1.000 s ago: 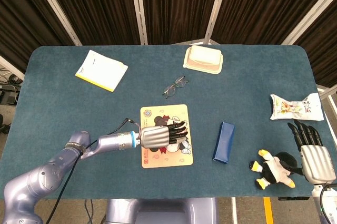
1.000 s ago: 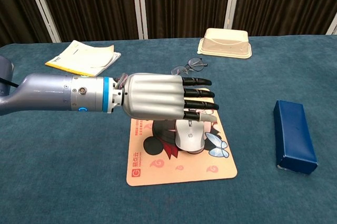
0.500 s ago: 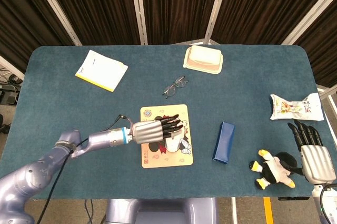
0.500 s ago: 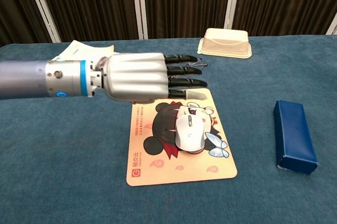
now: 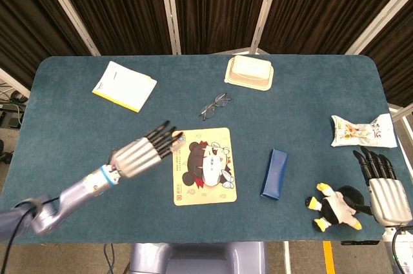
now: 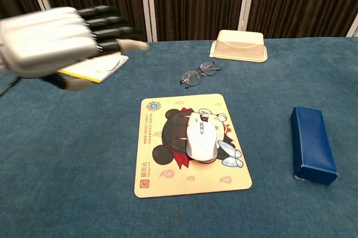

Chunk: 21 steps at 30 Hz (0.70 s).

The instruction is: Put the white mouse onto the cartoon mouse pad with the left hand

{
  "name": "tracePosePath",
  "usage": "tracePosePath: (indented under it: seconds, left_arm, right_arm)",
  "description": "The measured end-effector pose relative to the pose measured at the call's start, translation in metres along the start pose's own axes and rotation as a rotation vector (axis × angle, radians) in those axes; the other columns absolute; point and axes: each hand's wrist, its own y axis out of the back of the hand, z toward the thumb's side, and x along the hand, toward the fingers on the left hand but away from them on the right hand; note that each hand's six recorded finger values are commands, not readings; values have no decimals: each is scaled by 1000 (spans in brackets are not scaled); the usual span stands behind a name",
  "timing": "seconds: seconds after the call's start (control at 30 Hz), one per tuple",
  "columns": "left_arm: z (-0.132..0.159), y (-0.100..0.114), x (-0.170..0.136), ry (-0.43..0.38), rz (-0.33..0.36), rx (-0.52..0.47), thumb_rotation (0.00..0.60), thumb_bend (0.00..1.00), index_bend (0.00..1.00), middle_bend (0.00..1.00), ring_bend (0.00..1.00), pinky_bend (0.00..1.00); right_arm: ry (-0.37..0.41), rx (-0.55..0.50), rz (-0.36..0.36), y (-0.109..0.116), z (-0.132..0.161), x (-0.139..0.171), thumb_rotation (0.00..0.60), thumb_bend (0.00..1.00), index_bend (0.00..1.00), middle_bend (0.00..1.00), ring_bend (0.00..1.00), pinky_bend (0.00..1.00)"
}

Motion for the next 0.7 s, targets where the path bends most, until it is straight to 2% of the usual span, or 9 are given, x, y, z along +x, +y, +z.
tracePosePath:
  seconds: [0.2, 0.3, 0.5, 0.7]
  left_arm:
    - [-36, -13, -74, 285, -139, -69, 600, 279, 0, 0, 0, 0]
    - [-47, -14, -104, 401, -187, -99, 600, 278, 0, 0, 0, 0]
    - [-59, -14, -148, 537, -208, -153, 600, 278, 0, 0, 0, 0]
    - [-61, -18, -173, 593, -215, -187, 600, 278, 0, 0, 0, 0]
  right_arm:
    - [2, 2, -6, 0, 0, 1, 600, 62, 0, 0, 0, 0]
    - [2, 6, -9, 0, 0, 1, 600, 63, 0, 0, 0, 0]
    - [0, 11, -13, 0, 0, 1, 600, 63, 0, 0, 0, 0]
    - [0, 8, -12, 0, 0, 1, 600, 62, 0, 0, 0, 0]
